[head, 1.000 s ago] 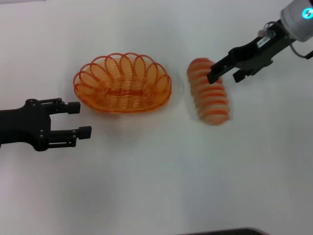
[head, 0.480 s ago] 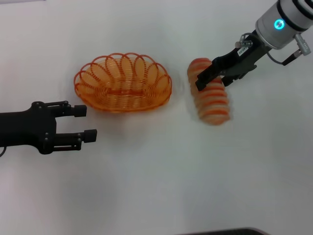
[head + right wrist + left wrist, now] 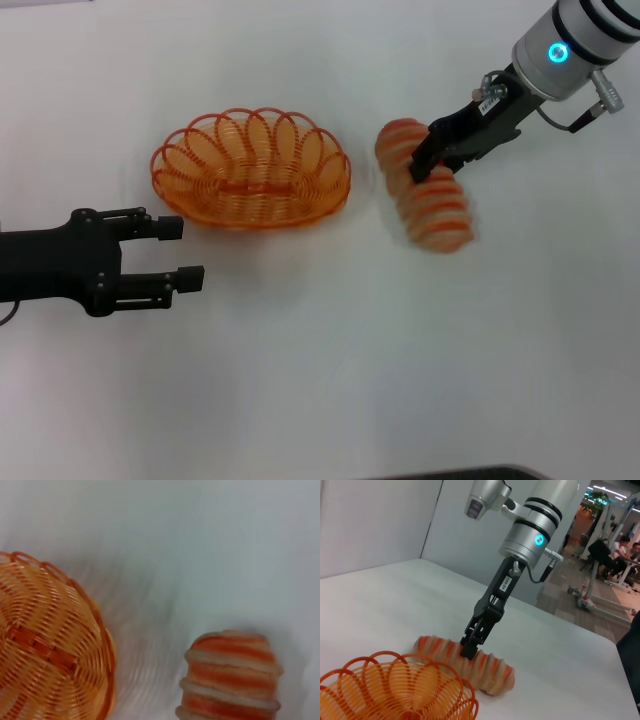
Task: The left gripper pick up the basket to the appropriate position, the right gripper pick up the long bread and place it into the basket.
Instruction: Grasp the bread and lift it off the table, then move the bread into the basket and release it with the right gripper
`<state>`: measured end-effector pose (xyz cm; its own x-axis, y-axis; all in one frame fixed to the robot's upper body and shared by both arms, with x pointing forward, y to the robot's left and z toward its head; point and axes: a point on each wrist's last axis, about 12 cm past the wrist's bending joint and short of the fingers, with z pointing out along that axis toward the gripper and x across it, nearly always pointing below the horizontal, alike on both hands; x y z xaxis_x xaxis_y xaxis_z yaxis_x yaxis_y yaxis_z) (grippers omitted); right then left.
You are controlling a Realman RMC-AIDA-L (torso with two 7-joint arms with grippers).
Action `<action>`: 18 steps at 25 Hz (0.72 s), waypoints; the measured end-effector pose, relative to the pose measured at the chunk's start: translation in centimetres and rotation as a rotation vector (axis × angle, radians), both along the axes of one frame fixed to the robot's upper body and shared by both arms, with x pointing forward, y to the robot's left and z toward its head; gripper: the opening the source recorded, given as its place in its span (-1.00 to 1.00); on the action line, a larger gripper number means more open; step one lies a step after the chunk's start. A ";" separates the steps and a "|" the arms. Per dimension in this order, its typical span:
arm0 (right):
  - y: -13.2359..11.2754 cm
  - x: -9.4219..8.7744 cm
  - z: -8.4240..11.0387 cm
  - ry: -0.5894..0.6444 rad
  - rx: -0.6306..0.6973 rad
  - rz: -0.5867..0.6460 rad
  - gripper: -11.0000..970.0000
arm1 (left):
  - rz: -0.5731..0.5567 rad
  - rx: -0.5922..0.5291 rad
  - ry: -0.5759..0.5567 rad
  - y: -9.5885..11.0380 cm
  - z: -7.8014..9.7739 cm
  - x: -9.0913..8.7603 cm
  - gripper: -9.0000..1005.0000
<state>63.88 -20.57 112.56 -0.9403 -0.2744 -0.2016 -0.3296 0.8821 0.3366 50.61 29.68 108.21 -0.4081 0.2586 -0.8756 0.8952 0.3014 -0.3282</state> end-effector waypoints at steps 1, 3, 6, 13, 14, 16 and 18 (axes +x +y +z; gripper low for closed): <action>0.0 0.0 0.0 -0.001 0.000 0.001 0.54 | -0.001 -0.001 0.000 0.0 0.0 0.0 0.51; 0.0 0.0 0.1 -0.004 0.000 0.002 0.26 | -0.002 -0.002 0.000 0.0 0.0 0.0 0.51; 0.0 0.1 0.2 -0.008 0.000 0.004 0.05 | -0.003 -0.002 0.001 0.0 0.0 0.0 0.51; -1.2 0.2 1.7 -0.056 0.006 0.025 -0.14 | -0.010 -0.010 0.008 -0.1 0.3 0.2 0.51; -1.4 0.2 2.2 -0.071 0.005 0.037 -0.16 | -0.011 -0.012 0.010 -0.1 0.4 0.2 0.51; -1.7 0.3 3.1 -0.112 0.004 0.066 -0.19 | -0.012 -0.014 0.013 -0.1 0.5 0.2 0.51; -1.9 0.5 3.9 -0.156 0.011 0.108 -0.21 | -0.013 -0.016 0.017 -0.1 0.6 0.3 0.50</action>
